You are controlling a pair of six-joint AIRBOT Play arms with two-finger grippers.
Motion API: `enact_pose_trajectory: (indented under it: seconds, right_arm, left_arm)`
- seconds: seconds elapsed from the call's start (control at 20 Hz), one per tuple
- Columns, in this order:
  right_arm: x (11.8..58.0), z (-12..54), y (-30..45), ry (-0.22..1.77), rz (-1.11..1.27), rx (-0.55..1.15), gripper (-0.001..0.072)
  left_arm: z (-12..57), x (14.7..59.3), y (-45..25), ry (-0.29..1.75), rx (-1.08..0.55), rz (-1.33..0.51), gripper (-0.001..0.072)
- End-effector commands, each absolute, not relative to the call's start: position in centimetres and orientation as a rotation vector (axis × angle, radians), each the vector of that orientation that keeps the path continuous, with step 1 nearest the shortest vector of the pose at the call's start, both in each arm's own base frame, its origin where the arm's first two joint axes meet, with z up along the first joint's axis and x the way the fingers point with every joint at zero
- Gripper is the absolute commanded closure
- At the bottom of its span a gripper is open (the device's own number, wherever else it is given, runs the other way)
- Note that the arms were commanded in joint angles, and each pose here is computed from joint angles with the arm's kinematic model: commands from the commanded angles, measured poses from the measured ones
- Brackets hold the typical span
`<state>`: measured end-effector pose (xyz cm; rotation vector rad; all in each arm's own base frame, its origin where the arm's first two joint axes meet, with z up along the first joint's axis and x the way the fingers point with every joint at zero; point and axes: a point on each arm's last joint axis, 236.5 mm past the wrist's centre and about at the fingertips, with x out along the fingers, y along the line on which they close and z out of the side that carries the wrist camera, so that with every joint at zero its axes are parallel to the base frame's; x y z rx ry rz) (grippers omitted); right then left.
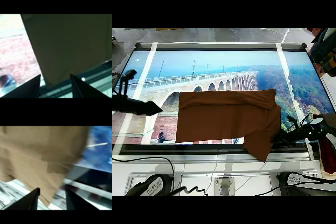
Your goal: Fold the clothes and pants, and hang the long-sleeved shirts on hangers.
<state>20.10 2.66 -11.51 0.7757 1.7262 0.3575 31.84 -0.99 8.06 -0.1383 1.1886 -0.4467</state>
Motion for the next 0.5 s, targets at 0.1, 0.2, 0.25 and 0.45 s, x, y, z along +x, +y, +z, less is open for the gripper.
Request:
enact_pose_trajectory:
  seconds: [0.1, 0.2, 0.25, 0.45]
  right_arm:
    - [20.8, -13.4, 3.6, 1.61, 0.382, 0.758, 0.0597]
    - [21.2, -13.2, 3.9, 1.585, 0.412, 0.753, 0.0699]
    - [21.3, -13.1, 4.0, 1.577, 0.418, 0.755, 0.0699]
    - [21.5, -12.8, 4.2, 1.571, 0.425, 0.773, 0.0699]
  left_arm:
    - [4.0, 27.3, -1.0, 1.273, -0.248, -0.411, 0.0297]
    - [2.8, 26.4, 0.5, 1.245, -0.303, -0.326, 0.0298]
    - [2.0, 26.1, 1.2, 1.239, -0.333, -0.287, 0.0305]
    - [-3.3, 24.5, 0.9, 1.287, -0.525, -0.235, 0.0436]
